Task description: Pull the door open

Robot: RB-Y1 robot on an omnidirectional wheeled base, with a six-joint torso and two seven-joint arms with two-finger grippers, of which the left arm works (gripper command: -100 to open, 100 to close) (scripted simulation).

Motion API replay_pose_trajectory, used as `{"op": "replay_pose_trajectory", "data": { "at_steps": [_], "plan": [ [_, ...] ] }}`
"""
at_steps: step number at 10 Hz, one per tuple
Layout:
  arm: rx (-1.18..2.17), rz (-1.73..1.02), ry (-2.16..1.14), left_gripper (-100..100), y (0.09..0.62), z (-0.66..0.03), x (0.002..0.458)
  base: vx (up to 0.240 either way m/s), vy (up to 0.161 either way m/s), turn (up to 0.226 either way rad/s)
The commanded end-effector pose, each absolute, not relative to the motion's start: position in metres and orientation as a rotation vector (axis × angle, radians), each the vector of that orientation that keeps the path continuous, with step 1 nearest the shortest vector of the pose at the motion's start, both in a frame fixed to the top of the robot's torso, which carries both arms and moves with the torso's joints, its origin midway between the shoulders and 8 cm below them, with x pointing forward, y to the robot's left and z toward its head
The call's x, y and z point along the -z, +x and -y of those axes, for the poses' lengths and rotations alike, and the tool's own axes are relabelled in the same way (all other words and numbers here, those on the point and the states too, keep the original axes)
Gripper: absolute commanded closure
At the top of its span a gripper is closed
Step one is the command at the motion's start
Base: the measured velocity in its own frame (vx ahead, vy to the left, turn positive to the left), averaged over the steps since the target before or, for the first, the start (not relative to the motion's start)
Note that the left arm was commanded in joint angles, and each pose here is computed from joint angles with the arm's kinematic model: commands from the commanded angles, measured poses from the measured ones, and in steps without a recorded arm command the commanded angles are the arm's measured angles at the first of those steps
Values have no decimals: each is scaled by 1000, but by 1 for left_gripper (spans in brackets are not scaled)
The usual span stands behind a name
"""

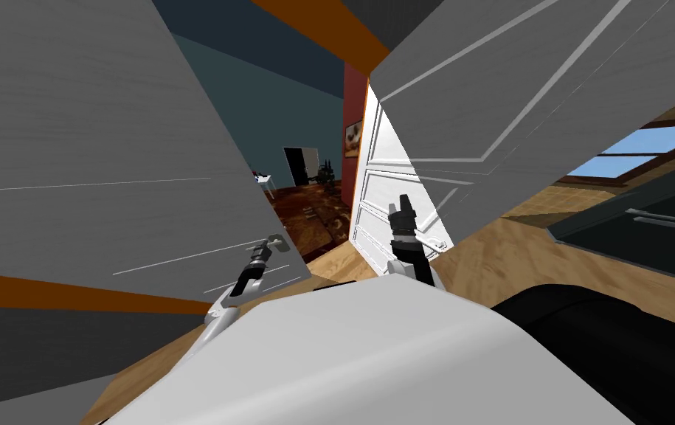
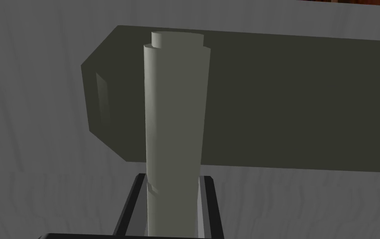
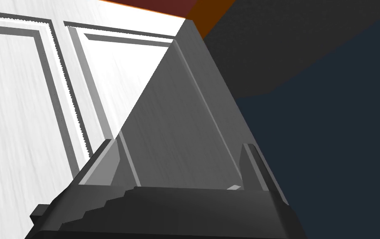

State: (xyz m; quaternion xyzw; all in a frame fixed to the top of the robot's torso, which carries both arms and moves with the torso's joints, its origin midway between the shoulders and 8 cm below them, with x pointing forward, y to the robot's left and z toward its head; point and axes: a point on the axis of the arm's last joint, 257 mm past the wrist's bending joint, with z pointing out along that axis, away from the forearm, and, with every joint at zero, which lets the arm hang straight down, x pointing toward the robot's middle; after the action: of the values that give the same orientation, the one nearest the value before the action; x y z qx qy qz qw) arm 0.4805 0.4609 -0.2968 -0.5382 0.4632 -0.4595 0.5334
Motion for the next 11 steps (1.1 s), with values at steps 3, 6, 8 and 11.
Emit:
{"op": "replay_pose_trajectory", "data": {
  "at_steps": [3,6,8,11],
  "plan": [
    [1120,-1126,-1263,100,471,-458,295,-197,42,-120],
    [1160,-1161,-1238,100,457,-452,293,-239,93,-180],
    [1174,-1174,-1231,100,452,-450,293,-242,73,-107],
    [1191,-1198,-1218,100,436,-450,295,-182,49,-123]
  ]
}}
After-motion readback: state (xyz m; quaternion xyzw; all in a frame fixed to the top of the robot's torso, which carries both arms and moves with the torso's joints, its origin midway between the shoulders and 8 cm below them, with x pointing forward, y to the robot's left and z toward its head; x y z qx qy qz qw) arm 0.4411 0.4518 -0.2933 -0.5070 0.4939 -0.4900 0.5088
